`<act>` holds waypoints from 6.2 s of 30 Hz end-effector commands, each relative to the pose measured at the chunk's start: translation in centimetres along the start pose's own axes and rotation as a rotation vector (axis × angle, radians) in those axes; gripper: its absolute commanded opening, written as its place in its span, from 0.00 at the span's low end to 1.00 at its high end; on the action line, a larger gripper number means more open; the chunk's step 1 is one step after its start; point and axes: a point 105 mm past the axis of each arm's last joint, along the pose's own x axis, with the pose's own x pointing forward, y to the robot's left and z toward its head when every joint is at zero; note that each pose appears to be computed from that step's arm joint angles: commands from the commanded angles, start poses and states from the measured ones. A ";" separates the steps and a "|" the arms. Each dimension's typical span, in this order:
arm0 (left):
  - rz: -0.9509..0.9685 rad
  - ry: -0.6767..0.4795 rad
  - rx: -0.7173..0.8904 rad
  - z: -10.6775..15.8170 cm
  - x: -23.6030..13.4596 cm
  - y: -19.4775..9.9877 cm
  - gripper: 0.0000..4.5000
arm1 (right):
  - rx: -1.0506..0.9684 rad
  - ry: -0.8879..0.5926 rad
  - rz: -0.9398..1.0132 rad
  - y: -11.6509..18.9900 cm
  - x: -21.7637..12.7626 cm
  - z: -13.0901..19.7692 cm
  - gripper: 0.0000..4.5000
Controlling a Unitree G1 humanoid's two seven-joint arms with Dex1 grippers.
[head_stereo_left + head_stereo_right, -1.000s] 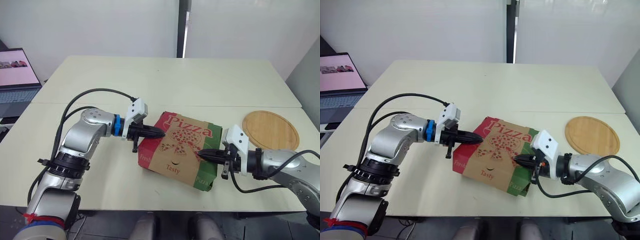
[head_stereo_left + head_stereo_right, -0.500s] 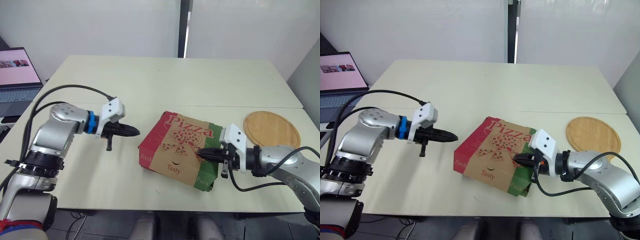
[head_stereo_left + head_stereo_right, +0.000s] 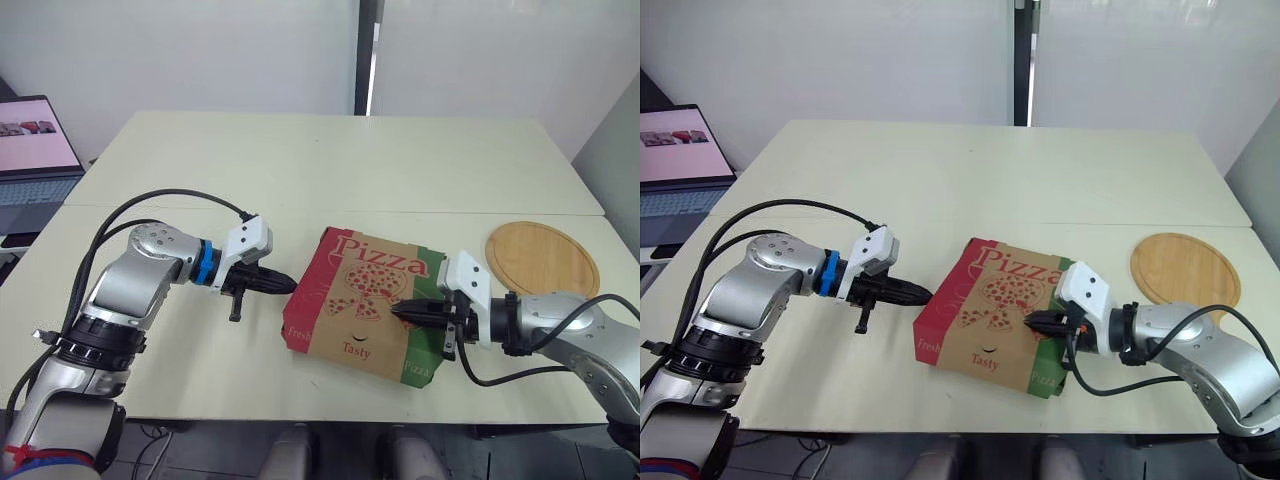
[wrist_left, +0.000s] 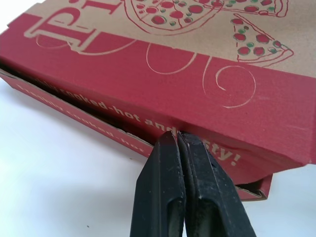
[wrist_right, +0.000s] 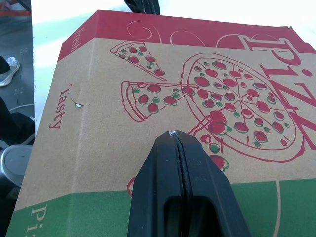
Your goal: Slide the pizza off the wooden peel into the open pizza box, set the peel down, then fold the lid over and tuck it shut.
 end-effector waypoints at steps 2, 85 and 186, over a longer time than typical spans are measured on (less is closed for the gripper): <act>0.008 0.003 0.029 0.2 0.1 -0.2 0.01 | -0.040 -0.006 0.008 0.4 0.1 0.3 0.00; -0.140 -0.053 0.193 3.2 4.0 0.4 0.00 | -0.538 0.123 -0.175 1.3 -0.4 -0.8 0.99; 0.013 0.158 0.125 -0.7 -4.4 0.0 0.00 | -0.262 -0.007 0.085 1.4 4.9 0.9 0.00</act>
